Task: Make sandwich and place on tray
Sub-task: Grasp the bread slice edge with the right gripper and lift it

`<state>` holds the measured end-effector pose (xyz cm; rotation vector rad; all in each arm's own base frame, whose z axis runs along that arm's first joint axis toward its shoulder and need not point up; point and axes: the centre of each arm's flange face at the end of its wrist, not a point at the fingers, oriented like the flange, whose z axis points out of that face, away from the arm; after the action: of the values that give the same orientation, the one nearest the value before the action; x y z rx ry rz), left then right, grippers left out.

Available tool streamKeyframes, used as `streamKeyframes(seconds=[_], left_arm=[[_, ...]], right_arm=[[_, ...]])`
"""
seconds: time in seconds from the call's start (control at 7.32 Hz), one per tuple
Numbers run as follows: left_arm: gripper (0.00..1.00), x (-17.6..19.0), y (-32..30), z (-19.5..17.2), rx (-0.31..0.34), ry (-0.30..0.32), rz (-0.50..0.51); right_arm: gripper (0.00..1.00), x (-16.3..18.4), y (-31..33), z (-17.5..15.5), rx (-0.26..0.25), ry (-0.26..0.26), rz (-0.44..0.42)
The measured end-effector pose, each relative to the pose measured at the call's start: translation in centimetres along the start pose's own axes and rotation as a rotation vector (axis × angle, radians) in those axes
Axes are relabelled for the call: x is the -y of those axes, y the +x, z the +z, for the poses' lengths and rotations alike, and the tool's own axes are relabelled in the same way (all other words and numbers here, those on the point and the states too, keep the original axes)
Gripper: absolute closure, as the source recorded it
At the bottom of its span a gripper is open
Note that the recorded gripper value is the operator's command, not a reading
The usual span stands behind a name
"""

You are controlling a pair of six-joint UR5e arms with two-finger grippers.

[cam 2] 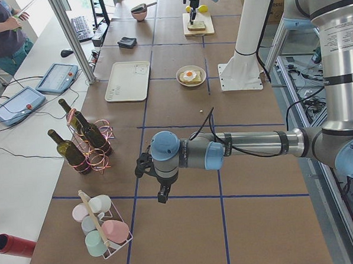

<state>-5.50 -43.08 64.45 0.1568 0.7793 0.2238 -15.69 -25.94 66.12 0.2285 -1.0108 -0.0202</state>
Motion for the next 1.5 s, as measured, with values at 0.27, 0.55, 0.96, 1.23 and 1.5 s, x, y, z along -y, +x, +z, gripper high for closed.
streamKeyframes(seconds=[0.27,0.55,0.96,1.23,1.5], left_arm=[[0.0,0.0,0.0,0.0,0.0,0.0,0.0],[0.0,0.0,0.1,-0.1,0.0,0.003,0.003],[0.0,0.2,0.1,-0.1,0.003,0.016,0.016],[0.0,0.2,0.1,-0.2,0.003,0.018,0.019],[0.0,0.2,0.2,-0.2,0.003,0.019,0.019]], right_arm=[[1.0,-0.1,0.1,0.0,-0.001,-0.002,-0.004],[1.0,-0.2,0.1,-0.1,-0.001,-0.002,-0.013],[1.0,-0.3,-0.1,-0.5,0.029,0.001,-0.029],[1.0,-0.6,-1.4,-1.4,0.122,-0.016,-0.06],[1.0,0.1,-3.6,-2.5,0.224,0.006,-0.093]])
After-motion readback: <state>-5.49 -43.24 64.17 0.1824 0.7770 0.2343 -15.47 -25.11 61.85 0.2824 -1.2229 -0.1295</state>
